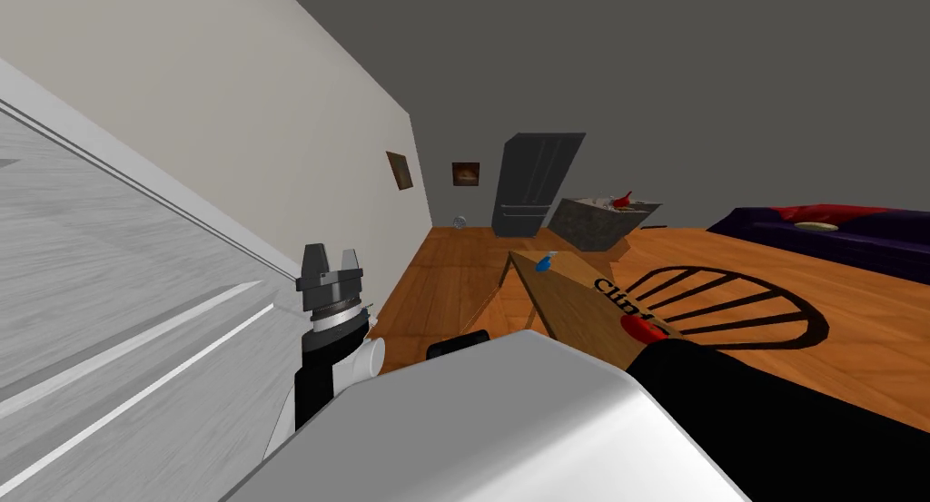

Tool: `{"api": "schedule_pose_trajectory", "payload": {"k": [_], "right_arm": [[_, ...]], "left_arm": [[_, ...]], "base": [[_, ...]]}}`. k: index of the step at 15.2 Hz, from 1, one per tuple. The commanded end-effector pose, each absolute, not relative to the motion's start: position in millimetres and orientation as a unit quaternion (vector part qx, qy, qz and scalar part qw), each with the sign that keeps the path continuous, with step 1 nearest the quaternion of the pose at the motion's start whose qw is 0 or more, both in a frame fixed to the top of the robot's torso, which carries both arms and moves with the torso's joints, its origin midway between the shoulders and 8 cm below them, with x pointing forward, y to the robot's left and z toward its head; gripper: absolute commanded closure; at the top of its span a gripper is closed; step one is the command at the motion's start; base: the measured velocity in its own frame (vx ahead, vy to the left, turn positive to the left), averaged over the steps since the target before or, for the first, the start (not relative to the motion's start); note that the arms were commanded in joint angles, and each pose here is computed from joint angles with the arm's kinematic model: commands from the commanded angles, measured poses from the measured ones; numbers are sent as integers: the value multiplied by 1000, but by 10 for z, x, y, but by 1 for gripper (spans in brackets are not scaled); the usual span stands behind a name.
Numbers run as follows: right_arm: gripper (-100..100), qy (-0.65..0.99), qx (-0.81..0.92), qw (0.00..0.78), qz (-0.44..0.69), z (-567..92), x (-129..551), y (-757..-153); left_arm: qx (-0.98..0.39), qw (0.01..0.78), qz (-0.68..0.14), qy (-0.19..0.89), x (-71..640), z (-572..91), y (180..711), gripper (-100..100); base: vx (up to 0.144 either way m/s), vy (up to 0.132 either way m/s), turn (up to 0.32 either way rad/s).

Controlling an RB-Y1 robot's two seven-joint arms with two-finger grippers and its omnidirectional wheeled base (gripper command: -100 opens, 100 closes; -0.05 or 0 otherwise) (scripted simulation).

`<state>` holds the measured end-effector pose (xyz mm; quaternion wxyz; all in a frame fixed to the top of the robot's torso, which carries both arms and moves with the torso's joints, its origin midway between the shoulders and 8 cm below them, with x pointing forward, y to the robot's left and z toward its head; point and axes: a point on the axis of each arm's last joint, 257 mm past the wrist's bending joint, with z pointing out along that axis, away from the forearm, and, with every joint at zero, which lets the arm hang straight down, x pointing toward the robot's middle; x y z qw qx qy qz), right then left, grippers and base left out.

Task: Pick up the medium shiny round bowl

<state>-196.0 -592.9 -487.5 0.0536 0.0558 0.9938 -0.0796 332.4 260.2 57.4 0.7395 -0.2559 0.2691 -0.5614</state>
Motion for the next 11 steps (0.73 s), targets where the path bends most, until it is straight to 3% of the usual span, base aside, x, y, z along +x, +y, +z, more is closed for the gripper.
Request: {"api": "schedule_pose_trajectory", "payload": {"k": [1, 7, 8, 11], "right_arm": [[-100, 995, 51, 42, -78, -4882, -2060, -5926], [-100, 994, 60, 48, -78, -5091, -1991, -5768], [100, 994, 60, 48, -78, -5104, -1987, -5762], [100, 994, 60, 48, -77, -5108, -1985, -5751]], "left_arm": [[-256, 740, -561, 269, 3324, 574, 2602, 0], [-256, 740, -561, 269, 3324, 574, 2602, 0], [-256, 740, -561, 269, 3324, 574, 2602, 0], [-256, 740, -561, 269, 3324, 574, 2602, 0]], "base": [[55, -12, 56], [-29, -47, 51], [-14, -17, 4], [-2, -3, 0]]}}
